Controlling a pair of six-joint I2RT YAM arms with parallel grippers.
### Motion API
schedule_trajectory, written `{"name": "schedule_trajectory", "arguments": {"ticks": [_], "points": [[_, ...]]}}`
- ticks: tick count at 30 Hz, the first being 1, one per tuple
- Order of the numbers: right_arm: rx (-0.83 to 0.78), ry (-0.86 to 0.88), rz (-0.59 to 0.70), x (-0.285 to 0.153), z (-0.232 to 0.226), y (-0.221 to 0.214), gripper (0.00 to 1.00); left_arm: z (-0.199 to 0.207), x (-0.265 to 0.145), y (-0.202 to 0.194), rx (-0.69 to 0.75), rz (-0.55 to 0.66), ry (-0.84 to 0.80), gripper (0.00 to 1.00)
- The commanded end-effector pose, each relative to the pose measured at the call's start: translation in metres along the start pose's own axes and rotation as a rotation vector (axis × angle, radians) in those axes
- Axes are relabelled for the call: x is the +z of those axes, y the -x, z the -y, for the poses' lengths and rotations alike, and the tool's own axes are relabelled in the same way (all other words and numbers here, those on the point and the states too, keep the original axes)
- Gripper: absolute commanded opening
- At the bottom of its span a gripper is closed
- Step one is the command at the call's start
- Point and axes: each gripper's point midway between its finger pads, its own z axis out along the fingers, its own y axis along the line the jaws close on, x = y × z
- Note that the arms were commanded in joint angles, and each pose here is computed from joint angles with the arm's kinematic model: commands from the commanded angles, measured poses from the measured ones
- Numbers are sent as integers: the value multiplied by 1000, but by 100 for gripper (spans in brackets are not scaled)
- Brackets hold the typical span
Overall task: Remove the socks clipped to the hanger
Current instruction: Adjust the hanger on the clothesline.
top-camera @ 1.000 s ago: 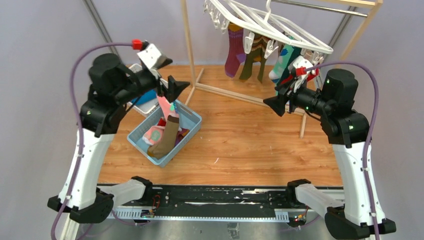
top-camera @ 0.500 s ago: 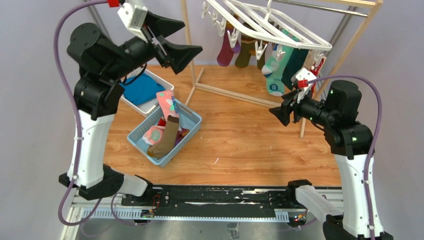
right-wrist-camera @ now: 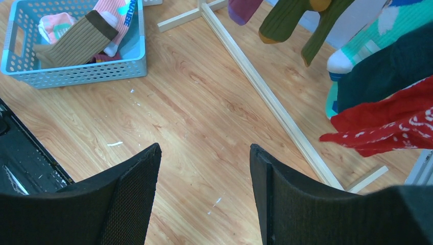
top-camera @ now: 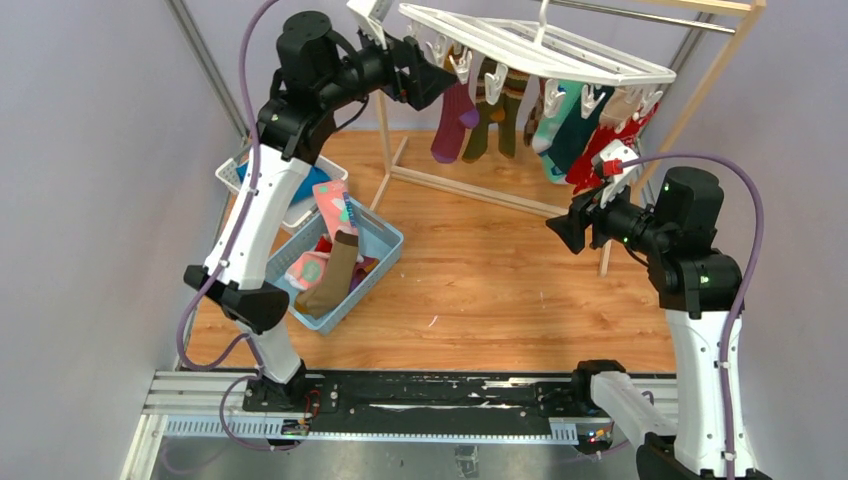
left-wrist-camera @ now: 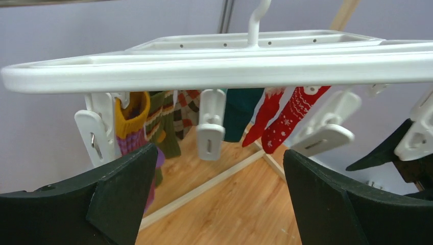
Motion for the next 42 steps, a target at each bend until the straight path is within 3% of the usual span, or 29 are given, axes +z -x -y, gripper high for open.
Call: {"name": "schedule_trajectory", "arguments": {"ticks": [1, 6, 12, 26, 34, 42], "points": [[16, -2, 15, -1, 0, -1, 64, 25, 2, 28, 16, 93, -82, 99], [21, -8, 16, -1, 2, -3, 64, 42, 13, 23, 24, 90, -136, 96], [23, -4, 17, -2, 0, -5, 64, 22, 16, 23, 11, 105, -4, 87], [11, -21, 20, -7, -3, -10, 63, 8, 16, 20, 41, 104, 33, 40], [16, -73, 33, -17, 3, -10, 63, -13, 15, 14, -12, 104, 42, 21], [13, -140, 33, -25, 12, -9, 63, -57, 12, 13, -68, 124, 114, 16]]}}
